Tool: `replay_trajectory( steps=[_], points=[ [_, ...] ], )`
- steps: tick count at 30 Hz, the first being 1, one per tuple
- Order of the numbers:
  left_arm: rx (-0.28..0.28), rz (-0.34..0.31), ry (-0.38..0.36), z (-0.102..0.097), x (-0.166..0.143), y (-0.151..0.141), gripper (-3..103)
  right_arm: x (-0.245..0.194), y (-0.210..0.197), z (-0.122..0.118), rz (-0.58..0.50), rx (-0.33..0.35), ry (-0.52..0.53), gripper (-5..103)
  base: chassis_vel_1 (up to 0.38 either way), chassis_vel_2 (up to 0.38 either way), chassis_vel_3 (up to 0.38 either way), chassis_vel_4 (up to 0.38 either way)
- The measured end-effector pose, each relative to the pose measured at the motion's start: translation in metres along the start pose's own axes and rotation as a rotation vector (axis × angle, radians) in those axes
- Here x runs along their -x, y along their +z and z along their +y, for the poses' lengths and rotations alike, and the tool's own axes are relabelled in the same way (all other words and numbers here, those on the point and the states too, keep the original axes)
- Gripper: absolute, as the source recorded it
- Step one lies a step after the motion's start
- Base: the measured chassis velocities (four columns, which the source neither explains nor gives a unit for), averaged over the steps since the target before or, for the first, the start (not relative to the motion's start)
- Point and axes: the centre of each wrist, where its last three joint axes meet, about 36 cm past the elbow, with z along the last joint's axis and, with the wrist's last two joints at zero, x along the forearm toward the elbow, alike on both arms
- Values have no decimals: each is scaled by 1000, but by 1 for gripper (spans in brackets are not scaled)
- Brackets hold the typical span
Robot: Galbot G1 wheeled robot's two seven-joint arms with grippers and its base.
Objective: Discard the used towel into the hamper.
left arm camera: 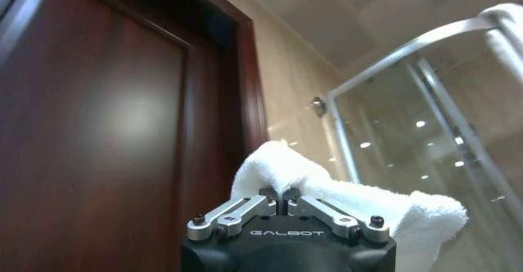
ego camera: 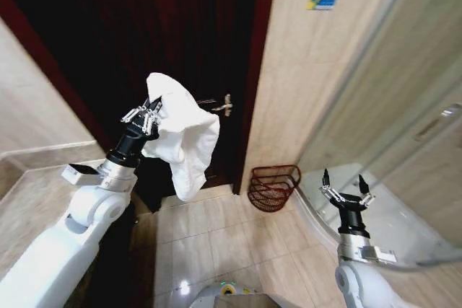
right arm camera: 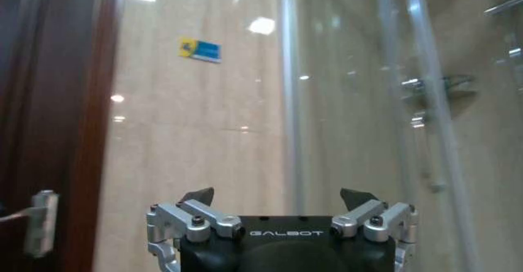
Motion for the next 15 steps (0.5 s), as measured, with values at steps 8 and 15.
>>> replay_trajectory(
  steps=[8,15],
  points=[
    [-9,0,-6,-3,-3,0,2,-1,2,0,-8,-4,1,100,-118,-123,-120,-125],
    [-62,19,-14,-21,-16,8,2,-3,4,1,-18,-4,9,100,-123,-124,-117,-129]
  ],
)
